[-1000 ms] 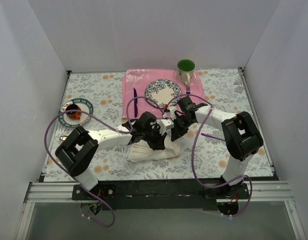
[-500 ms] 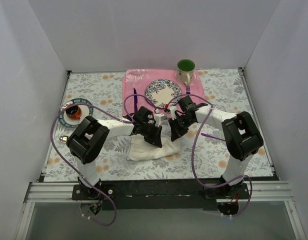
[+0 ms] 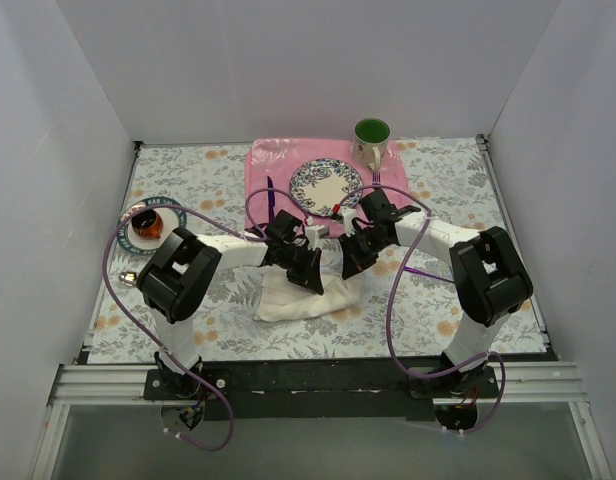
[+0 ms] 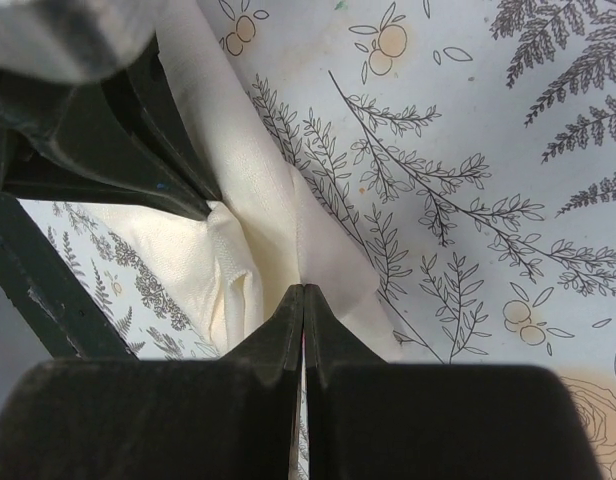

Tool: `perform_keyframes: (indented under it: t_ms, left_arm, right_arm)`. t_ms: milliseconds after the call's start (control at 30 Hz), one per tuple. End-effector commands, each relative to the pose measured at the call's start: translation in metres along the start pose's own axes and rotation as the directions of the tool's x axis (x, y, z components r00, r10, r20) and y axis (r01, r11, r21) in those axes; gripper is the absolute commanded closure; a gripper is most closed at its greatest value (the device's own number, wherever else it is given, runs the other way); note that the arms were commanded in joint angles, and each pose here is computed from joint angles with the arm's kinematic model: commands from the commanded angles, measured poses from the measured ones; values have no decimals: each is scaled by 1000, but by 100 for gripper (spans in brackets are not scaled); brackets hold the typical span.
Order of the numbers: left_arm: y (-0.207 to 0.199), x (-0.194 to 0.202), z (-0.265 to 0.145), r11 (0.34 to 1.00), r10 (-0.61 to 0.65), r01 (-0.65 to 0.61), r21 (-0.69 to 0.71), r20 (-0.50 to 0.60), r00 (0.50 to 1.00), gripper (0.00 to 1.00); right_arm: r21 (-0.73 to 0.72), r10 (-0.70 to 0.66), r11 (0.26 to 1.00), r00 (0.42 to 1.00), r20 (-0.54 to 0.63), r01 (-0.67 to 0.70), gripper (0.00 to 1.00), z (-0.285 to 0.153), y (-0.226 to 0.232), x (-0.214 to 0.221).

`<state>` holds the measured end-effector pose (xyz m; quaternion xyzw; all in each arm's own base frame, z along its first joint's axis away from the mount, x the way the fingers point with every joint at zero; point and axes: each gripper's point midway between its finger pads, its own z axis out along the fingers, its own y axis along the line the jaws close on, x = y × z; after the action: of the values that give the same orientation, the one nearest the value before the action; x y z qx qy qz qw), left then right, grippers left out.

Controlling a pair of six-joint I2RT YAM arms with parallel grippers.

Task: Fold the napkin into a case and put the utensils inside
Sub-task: Stuff the top corner of the smaller-rectangle-folded napkin at the center of the board.

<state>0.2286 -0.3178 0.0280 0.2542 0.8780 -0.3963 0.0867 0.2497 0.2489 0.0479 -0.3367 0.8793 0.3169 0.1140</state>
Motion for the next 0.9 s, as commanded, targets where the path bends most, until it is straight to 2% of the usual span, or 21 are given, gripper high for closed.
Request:
perform_keyframes:
  t_ms: [0, 567, 867]
  left_arm:
    - [5, 3, -2, 998, -58, 58, -13, -19, 998, 100]
    - [0, -15, 4, 976, -217, 216, -25, -98, 971, 100]
    - [10, -5, 11, 951, -311, 304, -62, -161, 937, 100]
  right_arm:
    - [-22, -21, 999, 998, 67, 22, 99, -10, 8, -12]
    - [-20, -69, 997, 993, 98, 72, 99, -16, 12, -12]
    - [-27, -83, 996, 990, 110, 86, 99, -17, 15, -11]
